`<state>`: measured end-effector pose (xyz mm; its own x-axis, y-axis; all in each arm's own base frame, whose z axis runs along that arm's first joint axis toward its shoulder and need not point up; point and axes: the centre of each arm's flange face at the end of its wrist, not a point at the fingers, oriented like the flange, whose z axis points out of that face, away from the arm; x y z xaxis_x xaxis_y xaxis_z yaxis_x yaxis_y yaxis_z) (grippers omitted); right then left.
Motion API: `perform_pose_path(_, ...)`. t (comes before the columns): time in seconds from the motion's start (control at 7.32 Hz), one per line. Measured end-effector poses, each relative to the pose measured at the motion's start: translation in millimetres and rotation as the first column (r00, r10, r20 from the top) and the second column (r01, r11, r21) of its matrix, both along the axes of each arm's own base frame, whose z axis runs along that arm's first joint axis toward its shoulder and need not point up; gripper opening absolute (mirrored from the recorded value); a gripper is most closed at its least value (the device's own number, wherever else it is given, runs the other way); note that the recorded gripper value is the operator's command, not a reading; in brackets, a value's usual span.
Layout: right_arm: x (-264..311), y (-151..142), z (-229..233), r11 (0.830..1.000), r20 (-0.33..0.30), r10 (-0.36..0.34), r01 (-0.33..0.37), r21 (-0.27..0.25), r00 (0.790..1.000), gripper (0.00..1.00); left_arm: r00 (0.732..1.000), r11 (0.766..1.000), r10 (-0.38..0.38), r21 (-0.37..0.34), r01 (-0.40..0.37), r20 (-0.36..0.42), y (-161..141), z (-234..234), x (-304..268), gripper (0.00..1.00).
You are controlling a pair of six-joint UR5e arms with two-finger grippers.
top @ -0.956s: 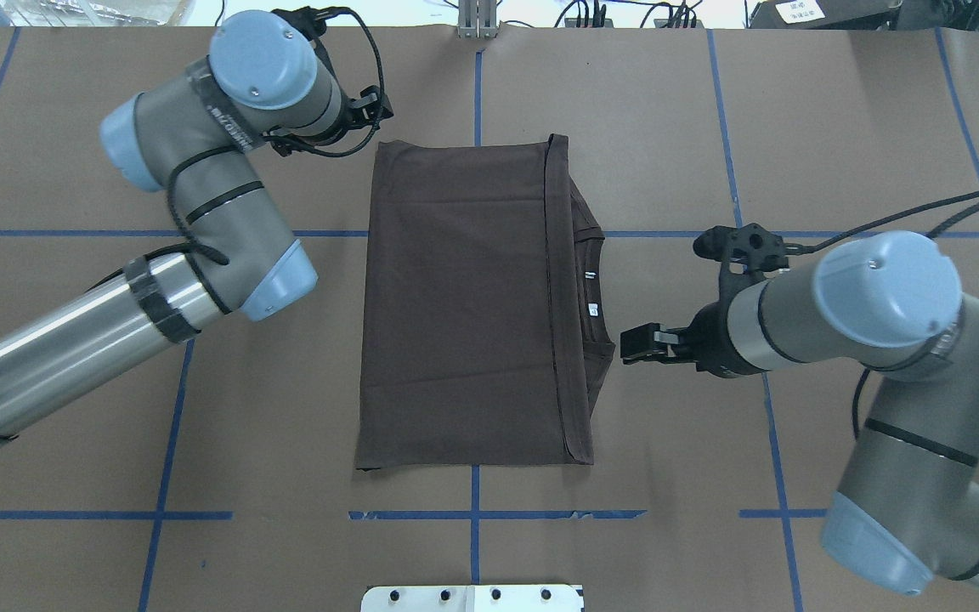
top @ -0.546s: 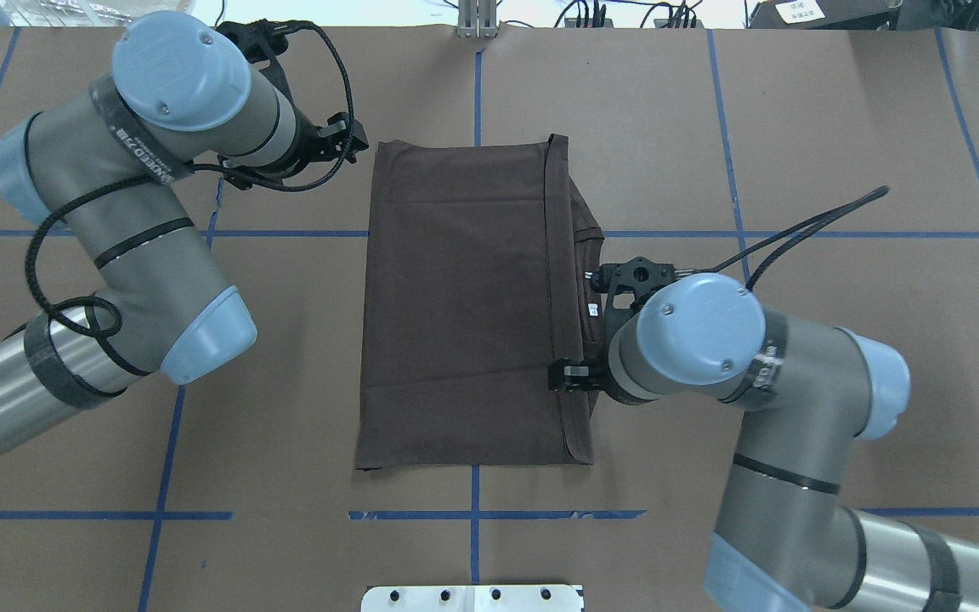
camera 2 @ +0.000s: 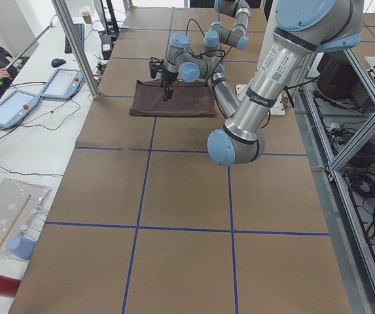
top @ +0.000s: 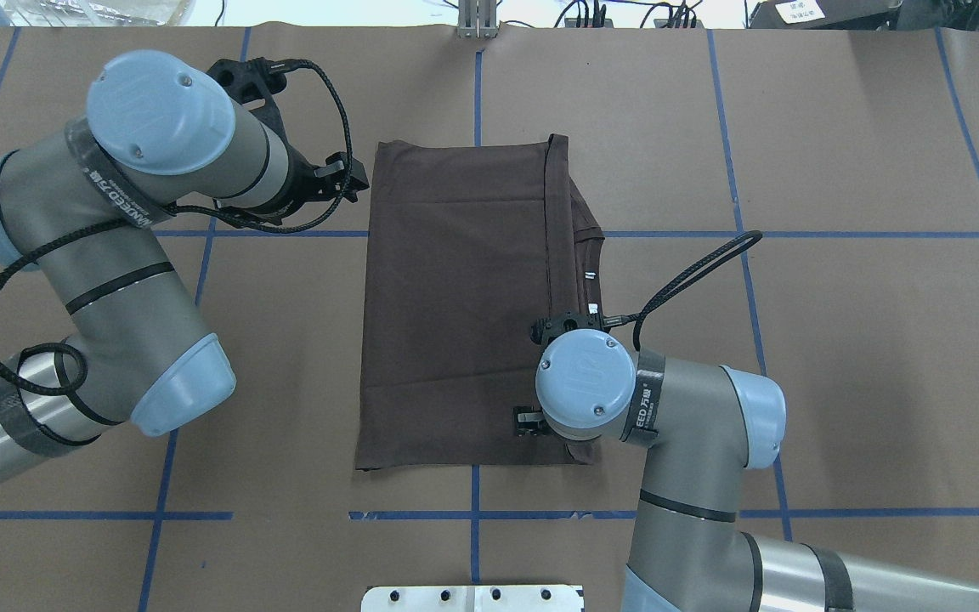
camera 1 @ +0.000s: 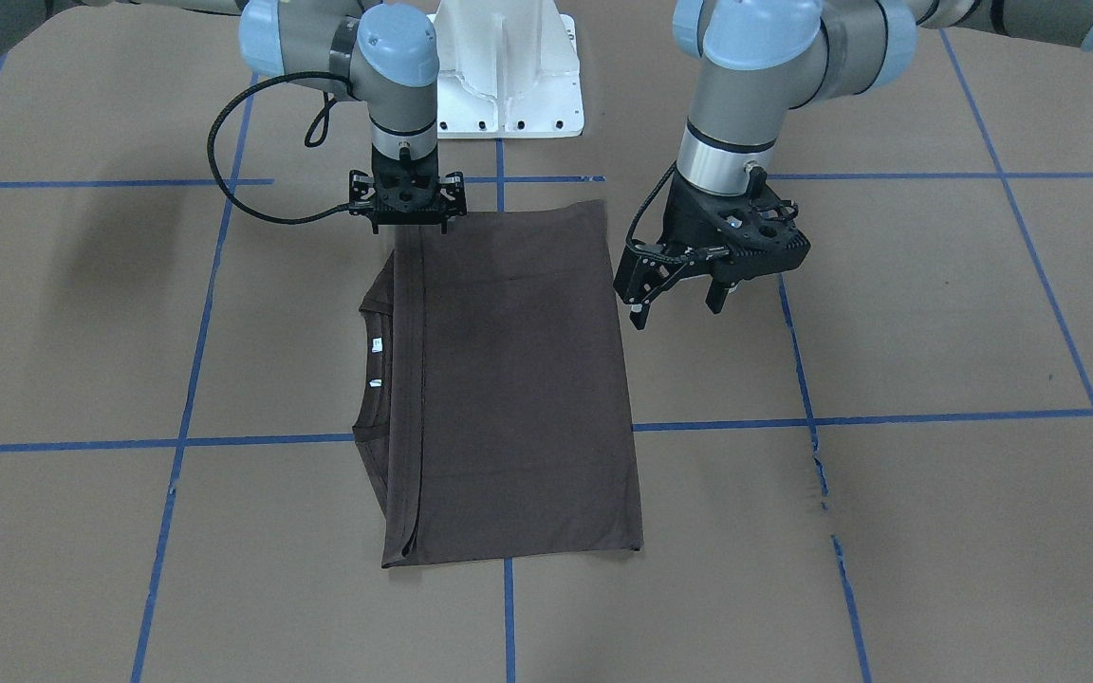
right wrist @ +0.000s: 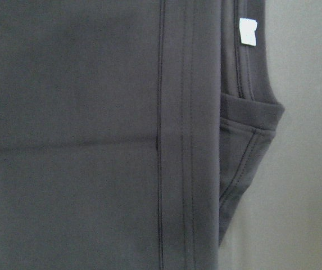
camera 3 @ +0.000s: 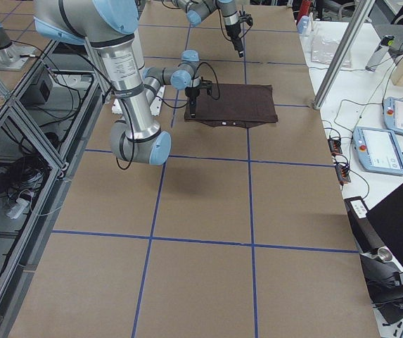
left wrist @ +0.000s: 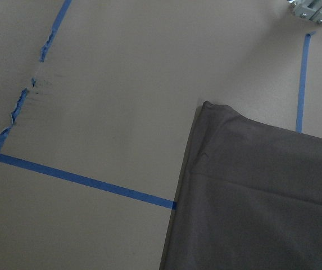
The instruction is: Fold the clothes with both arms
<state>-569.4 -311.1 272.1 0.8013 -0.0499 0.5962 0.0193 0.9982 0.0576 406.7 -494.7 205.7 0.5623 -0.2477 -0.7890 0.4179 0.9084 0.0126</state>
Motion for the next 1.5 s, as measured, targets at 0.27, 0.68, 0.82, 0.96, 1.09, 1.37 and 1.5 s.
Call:
perform_pose_path(0.27,-2,5,5,0.999,-0.042,-0.027,0.026,-0.024,0.999,1.0,1.0,1.0,0.001,-0.006,-0.001,0.002,1,3,0,1.0)
perform_pose_path(0.68,-1,9,10,0.998,-0.078,-0.053,0.05,-0.044,0.996,1.0,1.0,1.0,0.002,-0.009,-0.002,0.002,2,5,1,1.0)
perform_pose_path(0.82,-1,10,12,0.998,-0.083,-0.057,0.053,-0.046,0.995,1.0,1.0,1.0,0.003,-0.01,-0.003,0.002,2,5,1,1.0)
perform_pose_path(0.96,-1,10,14,0.997,-0.088,-0.058,0.054,-0.048,0.994,1.0,1.0,1.0,0.003,-0.009,-0.003,0.002,2,5,2,1.0)
perform_pose_path(1.09,-1,10,17,0.997,-0.093,-0.06,0.055,-0.049,0.994,1.0,1.0,1.0,0.003,-0.009,-0.003,0.002,2,5,2,1.0)
perform_pose_path(1.37,-1,10,22,0.997,-0.104,-0.061,0.055,-0.053,0.993,1.0,1.0,1.0,0.004,-0.01,-0.004,0.002,2,5,2,1.0)
perform_pose_path(1.5,1,8,23,0.997,-0.109,-0.057,0.052,-0.055,0.992,1.0,1.0,1.0,0.004,-0.01,-0.004,0.002,2,5,2,1.0)
